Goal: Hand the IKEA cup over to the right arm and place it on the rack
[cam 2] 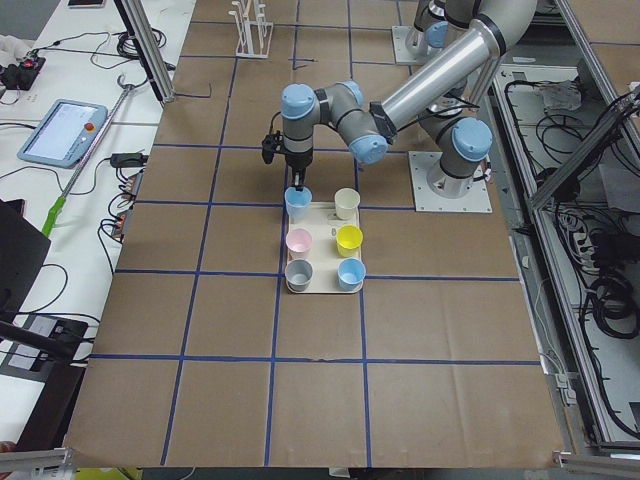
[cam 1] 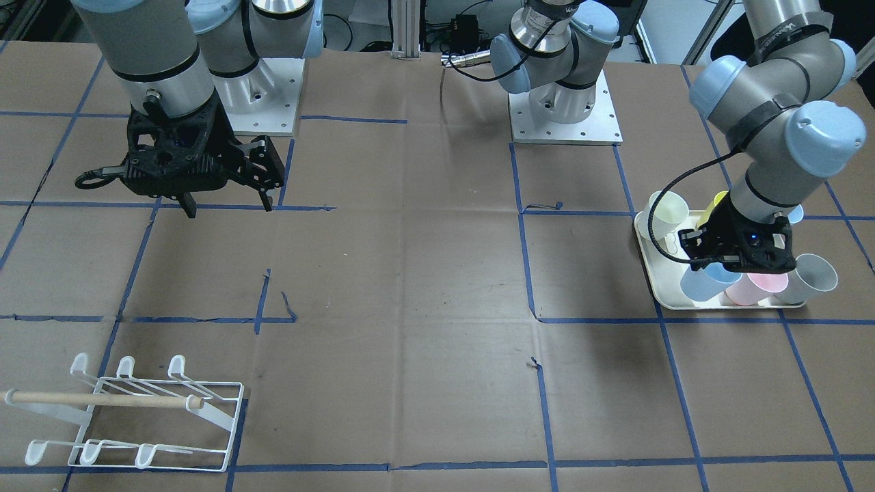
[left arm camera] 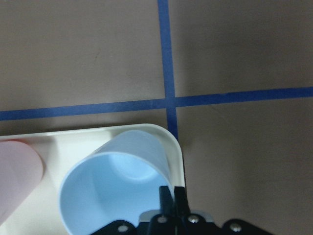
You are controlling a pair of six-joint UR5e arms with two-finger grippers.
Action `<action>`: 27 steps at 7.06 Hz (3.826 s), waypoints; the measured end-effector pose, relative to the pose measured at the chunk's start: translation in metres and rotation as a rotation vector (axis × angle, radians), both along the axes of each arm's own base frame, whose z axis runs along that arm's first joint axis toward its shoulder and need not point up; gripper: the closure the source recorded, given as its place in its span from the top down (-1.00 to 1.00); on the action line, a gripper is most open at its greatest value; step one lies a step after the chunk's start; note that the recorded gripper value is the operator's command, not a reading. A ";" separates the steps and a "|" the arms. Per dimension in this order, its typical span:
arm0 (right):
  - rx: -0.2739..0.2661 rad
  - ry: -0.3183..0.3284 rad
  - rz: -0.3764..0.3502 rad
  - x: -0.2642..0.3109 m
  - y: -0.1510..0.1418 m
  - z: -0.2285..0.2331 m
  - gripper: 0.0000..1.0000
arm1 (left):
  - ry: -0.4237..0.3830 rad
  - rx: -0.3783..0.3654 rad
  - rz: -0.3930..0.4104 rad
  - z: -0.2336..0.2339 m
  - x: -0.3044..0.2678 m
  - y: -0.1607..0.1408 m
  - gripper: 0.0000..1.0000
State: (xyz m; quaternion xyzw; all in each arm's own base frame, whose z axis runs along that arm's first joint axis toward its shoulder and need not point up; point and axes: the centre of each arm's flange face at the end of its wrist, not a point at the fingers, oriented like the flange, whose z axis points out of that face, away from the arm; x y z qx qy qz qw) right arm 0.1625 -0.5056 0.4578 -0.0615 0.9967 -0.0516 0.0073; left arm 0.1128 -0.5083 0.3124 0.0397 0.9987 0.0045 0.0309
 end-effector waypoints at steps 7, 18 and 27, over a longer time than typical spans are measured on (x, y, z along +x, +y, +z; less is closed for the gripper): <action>-0.290 -0.473 -0.447 0.030 0.001 -0.016 0.99 | 0.260 -0.168 -0.142 0.173 -0.079 -0.067 -1.00; -0.282 -1.208 -1.022 0.046 0.090 -0.060 1.00 | 1.013 -1.006 -0.676 0.020 -0.278 -0.009 -0.97; -0.238 -1.171 -1.050 0.049 0.067 -0.087 0.99 | 1.082 -1.013 -0.712 0.012 -0.352 0.044 -0.90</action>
